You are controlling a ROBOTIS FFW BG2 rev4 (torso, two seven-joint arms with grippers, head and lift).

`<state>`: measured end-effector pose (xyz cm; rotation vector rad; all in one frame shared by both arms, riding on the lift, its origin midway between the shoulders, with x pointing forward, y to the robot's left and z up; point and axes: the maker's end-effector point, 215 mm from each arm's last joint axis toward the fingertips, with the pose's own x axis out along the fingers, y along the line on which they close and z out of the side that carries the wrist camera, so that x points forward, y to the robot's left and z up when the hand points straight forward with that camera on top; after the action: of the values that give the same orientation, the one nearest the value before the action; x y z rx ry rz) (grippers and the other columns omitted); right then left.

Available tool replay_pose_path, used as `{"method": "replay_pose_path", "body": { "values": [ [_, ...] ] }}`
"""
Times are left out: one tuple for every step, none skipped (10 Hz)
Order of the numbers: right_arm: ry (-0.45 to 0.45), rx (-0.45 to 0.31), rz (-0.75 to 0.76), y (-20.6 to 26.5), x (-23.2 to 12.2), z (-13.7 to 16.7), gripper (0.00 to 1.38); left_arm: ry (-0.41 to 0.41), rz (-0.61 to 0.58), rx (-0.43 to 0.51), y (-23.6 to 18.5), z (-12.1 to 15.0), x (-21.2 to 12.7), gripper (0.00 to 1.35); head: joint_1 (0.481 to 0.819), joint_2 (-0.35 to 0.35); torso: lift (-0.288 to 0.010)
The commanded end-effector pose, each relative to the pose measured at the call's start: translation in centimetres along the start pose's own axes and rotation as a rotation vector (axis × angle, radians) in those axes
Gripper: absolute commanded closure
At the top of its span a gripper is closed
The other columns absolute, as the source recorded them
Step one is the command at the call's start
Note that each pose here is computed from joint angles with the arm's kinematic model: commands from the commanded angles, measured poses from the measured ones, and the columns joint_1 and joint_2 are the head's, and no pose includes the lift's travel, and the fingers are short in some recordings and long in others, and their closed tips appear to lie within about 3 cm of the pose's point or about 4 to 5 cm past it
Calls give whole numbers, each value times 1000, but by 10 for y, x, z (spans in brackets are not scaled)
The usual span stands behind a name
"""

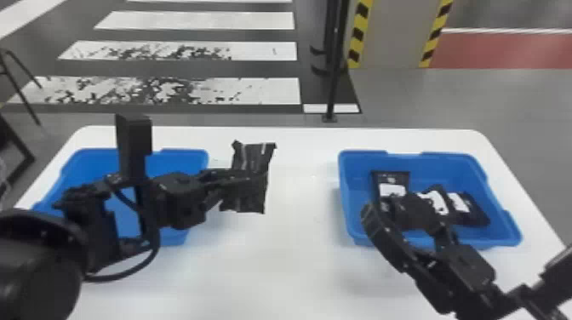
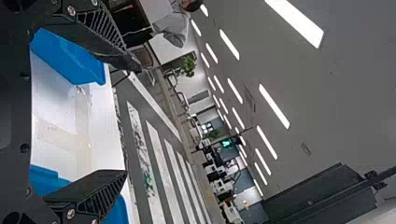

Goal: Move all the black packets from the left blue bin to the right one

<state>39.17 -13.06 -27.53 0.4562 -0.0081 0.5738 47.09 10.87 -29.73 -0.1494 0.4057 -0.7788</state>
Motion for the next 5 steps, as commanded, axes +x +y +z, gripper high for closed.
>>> {"method": "replay_pose_path", "body": {
  "values": [
    [11, 38, 46, 13, 12, -2, 121, 21, -83, -12, -34, -11, 14, 1199, 695, -23, -185],
    [32, 55, 80, 23, 21, -6, 124, 25, -129, -14, -52, -12, 20, 1199, 695, -43, -185],
    [39, 63, 105, 26, 29, -6, 125, 31, -170, -9, -69, -13, 26, 1199, 695, -53, -185],
    [58, 62, 127, 29, 36, -6, 125, 37, -201, -7, -82, -14, 31, 1199, 695, -58, -185],
    [87, 60, 151, 30, 42, -7, 127, 37, -237, 0, -97, -12, 34, 1199, 695, -70, -185]
  ]
}}
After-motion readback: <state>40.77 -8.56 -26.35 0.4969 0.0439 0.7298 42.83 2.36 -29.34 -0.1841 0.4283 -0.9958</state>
